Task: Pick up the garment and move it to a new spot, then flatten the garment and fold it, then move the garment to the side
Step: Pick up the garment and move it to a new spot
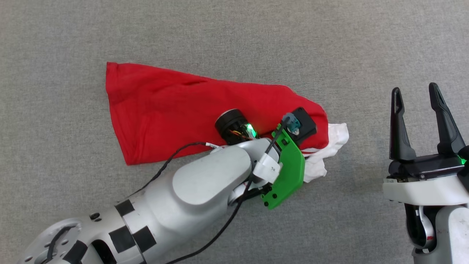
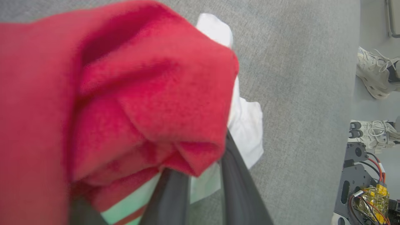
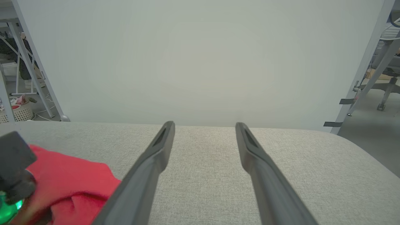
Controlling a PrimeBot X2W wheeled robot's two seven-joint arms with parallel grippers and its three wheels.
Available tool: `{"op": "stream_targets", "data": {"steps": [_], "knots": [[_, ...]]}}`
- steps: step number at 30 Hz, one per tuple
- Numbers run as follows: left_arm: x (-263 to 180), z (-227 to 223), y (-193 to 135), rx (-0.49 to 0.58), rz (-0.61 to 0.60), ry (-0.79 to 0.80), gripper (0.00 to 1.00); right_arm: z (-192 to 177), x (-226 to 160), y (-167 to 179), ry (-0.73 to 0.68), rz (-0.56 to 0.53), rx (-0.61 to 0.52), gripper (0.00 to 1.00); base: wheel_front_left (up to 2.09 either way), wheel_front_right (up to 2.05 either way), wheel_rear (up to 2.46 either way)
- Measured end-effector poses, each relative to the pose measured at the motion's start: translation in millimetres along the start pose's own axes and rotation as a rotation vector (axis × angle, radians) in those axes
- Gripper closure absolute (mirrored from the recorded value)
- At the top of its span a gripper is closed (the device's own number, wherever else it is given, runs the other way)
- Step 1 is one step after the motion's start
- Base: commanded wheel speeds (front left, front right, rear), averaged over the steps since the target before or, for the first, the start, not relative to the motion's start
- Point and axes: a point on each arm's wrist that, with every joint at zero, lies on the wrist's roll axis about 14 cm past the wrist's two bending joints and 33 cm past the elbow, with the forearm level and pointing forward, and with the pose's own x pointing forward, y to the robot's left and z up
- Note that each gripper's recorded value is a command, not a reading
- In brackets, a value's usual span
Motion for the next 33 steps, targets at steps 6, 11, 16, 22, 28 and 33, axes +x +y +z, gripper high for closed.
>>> {"op": "stream_targets", "data": {"steps": [6, 11, 16, 22, 28, 33], "knots": [[-1.3, 4.4, 1.5, 0.013, 0.021, -0.043, 0.61, 0.9, 0.8, 3.1, -0.003, 0.008, 0.006, 0.0, 0.0, 0.0, 0.0], [-13.5, 27.3, 4.7, 0.048, 0.067, -0.197, 0.0, 11.0, -0.8, 6.2, -0.027, 0.015, 0.01, 0.0, 0.0, 0.0, 0.0], [-40.5, 58.5, 12.9, 0.106, 0.155, -0.386, 0.0, 20.2, -11.4, 8.9, -0.037, 0.02, 0.016, 0.0, 0.0, 0.0, 0.0], [-87.6, 78.2, 28.2, 0.121, 0.358, -0.581, 0.0, 33.5, -21.7, 18.0, -0.061, 0.048, 0.019, 0.0, 0.0, 0.0, 0.0], [-188.2, 70.8, 64.6, 0.101, 0.743, -0.734, 0.0, 50.9, -28.9, 35.0, -0.102, 0.098, 0.031, 0.0, 0.0, 0.0, 0.0], [-259.2, 52.6, 70.1, 0.06, 0.984, -0.84, 0.0, 60.0, -35.0, 43.3, -0.122, 0.121, 0.037, 0.0, 0.0, 0.0, 0.0]]}}
